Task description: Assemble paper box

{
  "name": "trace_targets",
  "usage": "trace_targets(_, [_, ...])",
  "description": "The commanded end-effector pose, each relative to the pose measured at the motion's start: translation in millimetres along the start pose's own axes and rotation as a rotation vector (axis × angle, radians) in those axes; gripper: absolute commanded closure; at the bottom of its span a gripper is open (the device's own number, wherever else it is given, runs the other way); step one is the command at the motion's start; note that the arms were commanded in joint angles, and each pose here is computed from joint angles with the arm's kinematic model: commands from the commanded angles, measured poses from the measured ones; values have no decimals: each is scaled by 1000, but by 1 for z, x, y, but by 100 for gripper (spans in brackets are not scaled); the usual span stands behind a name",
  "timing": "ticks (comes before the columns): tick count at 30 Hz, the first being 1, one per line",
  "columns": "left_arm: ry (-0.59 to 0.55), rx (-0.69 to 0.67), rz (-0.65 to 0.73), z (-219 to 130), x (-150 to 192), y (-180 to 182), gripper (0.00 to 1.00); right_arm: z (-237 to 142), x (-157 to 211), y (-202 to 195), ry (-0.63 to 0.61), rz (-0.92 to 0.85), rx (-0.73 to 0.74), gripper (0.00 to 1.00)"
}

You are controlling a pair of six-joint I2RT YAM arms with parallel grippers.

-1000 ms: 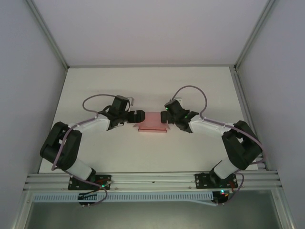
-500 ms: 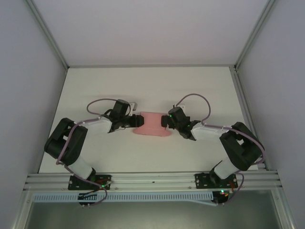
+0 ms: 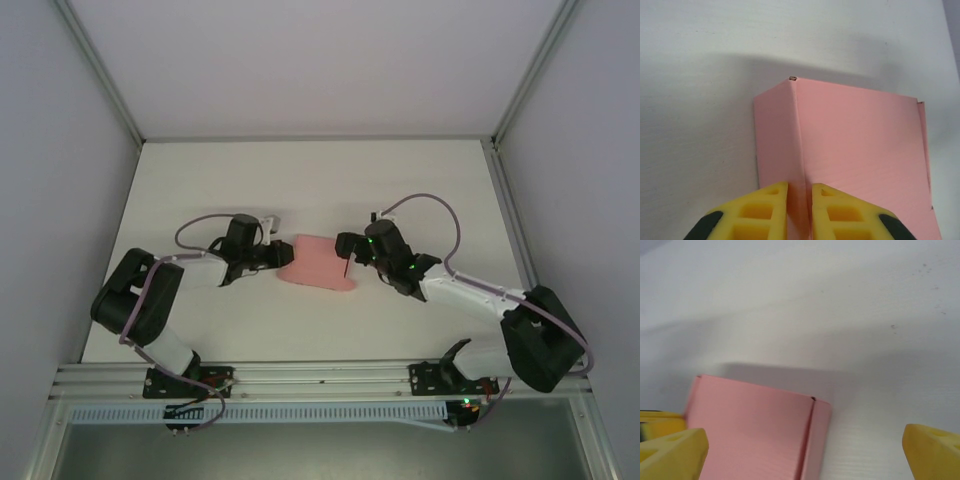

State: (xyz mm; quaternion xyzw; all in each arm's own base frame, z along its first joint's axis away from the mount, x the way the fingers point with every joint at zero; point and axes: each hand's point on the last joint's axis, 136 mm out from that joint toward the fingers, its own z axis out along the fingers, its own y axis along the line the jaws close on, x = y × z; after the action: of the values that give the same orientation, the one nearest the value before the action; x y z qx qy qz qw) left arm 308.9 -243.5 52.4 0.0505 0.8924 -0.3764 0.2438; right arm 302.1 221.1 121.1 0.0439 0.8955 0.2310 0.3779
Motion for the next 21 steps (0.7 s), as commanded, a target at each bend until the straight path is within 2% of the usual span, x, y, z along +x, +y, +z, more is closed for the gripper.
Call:
trace_targets(1, [14,45,-73,-6,11,7,97,-6,14,13,52,132,-100,0])
trace_targets(2, [6,72,-93,-8,11,7,100,-6,18,16,69,147,-122,0])
trace_targets(6, [-20,169,-143,-16,9,5,100,-3,28,15,121,179,-120,0])
trace_targets(16, [-30,173,-169,-18,9,14,100,16,61,21,248,258,-184,0])
trace_targets(21, [-24,177,-179,-18,11,17,100,30,67,28,276,278,-229,1])
